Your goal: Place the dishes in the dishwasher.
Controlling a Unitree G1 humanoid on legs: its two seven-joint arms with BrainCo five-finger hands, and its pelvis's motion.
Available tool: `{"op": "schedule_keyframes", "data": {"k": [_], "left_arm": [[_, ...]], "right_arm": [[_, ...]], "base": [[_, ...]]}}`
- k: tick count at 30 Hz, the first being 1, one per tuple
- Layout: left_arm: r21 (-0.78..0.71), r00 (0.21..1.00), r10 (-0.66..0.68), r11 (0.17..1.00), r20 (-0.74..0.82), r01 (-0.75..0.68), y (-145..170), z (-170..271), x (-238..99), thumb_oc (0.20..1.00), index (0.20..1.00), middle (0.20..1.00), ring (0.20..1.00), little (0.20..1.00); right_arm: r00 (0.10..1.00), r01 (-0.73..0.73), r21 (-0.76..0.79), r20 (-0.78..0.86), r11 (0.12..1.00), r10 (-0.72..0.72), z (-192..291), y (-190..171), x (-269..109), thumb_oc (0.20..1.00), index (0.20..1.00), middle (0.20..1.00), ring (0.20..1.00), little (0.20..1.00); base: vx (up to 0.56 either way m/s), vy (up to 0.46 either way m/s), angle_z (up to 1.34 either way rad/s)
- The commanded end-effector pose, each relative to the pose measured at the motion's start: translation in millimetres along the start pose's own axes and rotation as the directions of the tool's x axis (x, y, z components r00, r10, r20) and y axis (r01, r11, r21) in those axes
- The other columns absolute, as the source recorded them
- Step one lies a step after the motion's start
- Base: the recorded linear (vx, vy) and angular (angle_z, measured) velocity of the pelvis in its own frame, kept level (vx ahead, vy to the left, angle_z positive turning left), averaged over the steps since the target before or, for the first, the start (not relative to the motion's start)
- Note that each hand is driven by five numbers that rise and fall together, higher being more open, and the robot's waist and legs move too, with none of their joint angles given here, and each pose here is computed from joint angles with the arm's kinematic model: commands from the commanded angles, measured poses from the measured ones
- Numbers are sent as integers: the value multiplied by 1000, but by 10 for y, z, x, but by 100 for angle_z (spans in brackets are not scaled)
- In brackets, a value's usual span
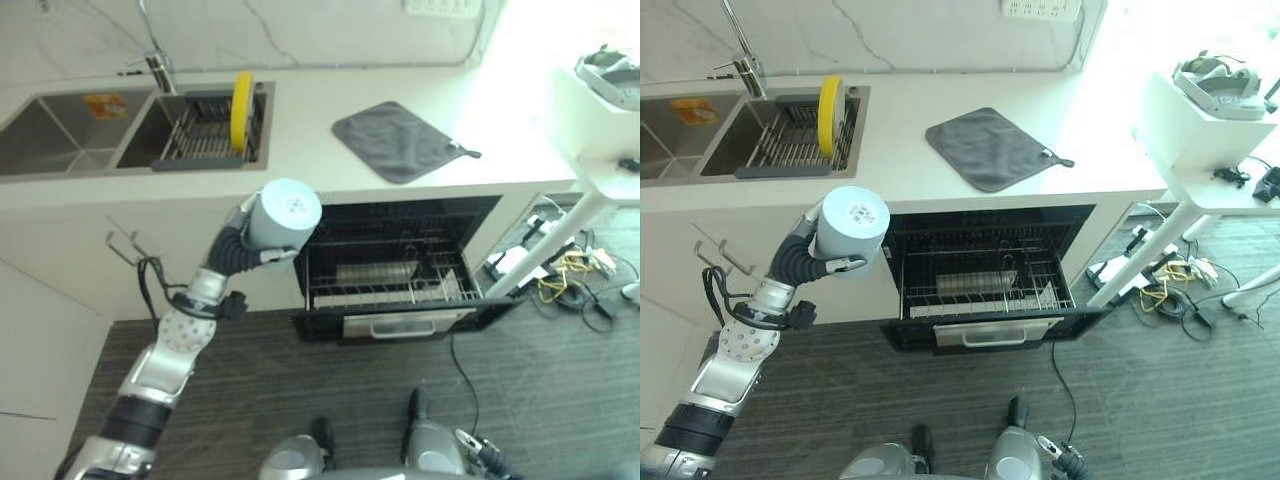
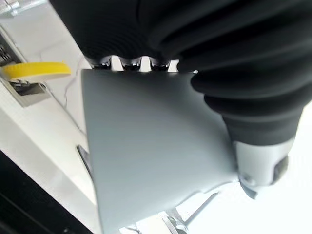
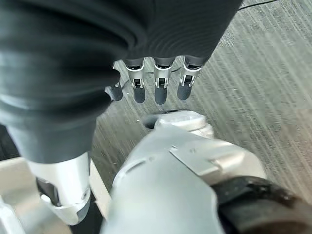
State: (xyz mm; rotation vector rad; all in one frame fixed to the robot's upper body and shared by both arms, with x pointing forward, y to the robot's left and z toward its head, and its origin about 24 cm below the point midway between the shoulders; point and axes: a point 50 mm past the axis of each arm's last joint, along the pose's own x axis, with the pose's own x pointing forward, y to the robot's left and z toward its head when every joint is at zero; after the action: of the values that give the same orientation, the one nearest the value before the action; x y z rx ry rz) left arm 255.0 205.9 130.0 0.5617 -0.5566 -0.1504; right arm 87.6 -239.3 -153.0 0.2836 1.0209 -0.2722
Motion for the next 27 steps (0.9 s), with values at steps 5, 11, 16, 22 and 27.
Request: {"op": "schedule_keyframes", "data": {"k": [5, 11, 16, 22, 27], "left_arm": [[-45, 984, 107, 994, 146, -101, 113, 213, 174, 200, 200, 200, 200, 200], [-159, 989, 130, 980, 70, -118, -59, 100, 178, 200, 200, 200, 200, 200], [-261, 988, 153, 954, 2, -148, -33, 28, 128, 200, 200, 200, 200, 200], [-461, 988, 129, 874, -89, -155, -56, -97, 94, 200, 200, 200, 200, 200], [-685, 977, 64, 704, -202, -187, -207, -304, -16, 200, 200, 200, 200, 200]], "right_arm": [[999, 1, -109, 32, 994, 3, 156, -67, 10, 1000, 1000, 1000, 1000, 1000], [984, 96, 128, 139, 987, -114, 315, -207, -12, 1000, 1000, 1000, 1000, 1000], [956, 168, 3, 242, 986, -163, 419, -282, -71, 1000, 1000, 1000, 1000, 1000], [916, 121, -101, 394, 988, -72, 628, -241, -153, 1000, 1000, 1000, 1000, 1000], [780, 49, 33, 623, 998, -59, 971, -231, -358, 1000, 1000, 1000, 1000, 1000]], "base": [[98, -185, 17], [109, 180, 17], [-3, 105, -2], [-30, 33, -9], [-52, -28, -22]]}}
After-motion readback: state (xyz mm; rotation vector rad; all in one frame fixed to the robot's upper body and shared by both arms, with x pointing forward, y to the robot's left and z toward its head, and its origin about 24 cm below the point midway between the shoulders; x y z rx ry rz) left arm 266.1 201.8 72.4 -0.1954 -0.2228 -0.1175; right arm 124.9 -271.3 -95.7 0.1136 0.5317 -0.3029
